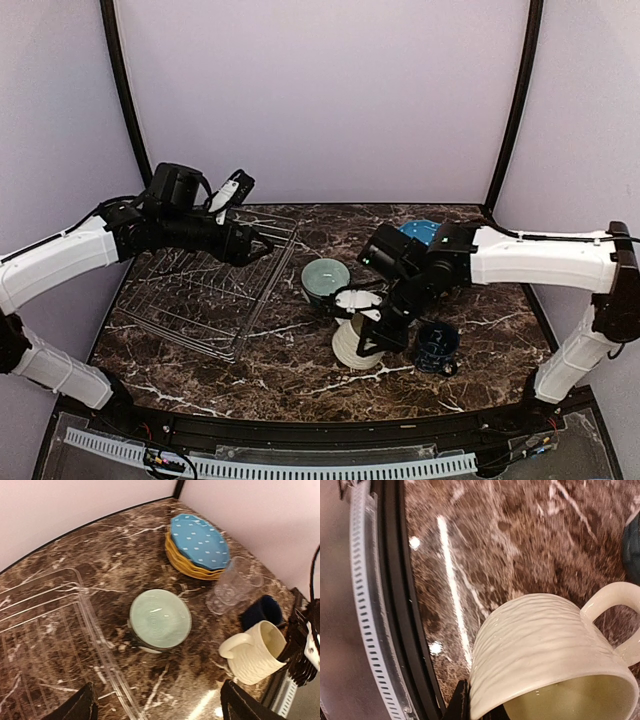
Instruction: Load the mixed dishes into the dish rack
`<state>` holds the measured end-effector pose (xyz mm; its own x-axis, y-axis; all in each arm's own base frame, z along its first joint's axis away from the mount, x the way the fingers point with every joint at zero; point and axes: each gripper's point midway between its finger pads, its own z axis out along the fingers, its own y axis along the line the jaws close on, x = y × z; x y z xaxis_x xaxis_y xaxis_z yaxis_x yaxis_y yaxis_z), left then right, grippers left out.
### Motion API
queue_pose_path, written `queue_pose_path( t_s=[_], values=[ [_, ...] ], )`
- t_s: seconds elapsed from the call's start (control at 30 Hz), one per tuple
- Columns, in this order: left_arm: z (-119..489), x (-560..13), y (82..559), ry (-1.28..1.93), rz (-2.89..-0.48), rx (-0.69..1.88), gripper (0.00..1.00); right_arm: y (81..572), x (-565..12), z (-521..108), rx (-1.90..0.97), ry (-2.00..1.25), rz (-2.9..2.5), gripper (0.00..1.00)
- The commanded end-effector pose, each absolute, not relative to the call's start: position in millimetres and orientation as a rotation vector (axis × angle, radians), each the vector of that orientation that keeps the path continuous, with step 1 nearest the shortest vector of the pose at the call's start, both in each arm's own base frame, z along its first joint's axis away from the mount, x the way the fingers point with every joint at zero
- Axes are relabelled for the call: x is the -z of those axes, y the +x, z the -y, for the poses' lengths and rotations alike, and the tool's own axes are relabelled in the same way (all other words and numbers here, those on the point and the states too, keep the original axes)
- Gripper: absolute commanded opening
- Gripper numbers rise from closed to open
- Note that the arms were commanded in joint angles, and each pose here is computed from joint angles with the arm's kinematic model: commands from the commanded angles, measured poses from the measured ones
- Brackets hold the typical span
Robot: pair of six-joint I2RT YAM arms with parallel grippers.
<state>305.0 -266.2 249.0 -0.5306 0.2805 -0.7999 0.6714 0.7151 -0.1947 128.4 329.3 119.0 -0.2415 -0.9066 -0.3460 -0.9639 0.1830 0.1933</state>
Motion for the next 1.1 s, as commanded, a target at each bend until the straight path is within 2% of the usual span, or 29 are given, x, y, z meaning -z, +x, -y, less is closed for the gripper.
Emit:
queue_pose_path(
  t_s=[0.0, 0.13, 0.33, 0.7, 0.83, 0.9, 1.07],
  values=[
    [299, -274, 260, 0.811, -1.967, 1.052, 0.84, 120, -233, -380, -0.919, -1.715, -1.779, 0.0],
    [309, -292, 242, 0.769, -1.855, 1.285, 0.84, 109, -275, -396, -1.076, -1.683, -1.573, 0.0],
    [317, -317, 230, 0.694, -1.728, 1.532, 0.84, 105, -299, -414, -1.199, -1.671, -1.438, 0.0],
    [324, -298, 220, 0.694, -1.744, 1.609, 0.83, 109, -324, -423, -1.361, -1.59, -1.292, 0.0],
    [328, -298, 217, 0.697, -1.726, 1.637, 0.76, 111, -327, -423, -1.398, -1.576, -1.272, 0.0],
    [331, -300, 214, 0.704, -1.706, 1.661, 0.67, 114, -327, -422, -1.408, -1.565, -1.273, 0.0],
    [336, -296, 210, 0.716, -1.699, 1.682, 0.55, 119, -326, -420, -1.438, -1.54, -1.27, 0.0]
  ],
)
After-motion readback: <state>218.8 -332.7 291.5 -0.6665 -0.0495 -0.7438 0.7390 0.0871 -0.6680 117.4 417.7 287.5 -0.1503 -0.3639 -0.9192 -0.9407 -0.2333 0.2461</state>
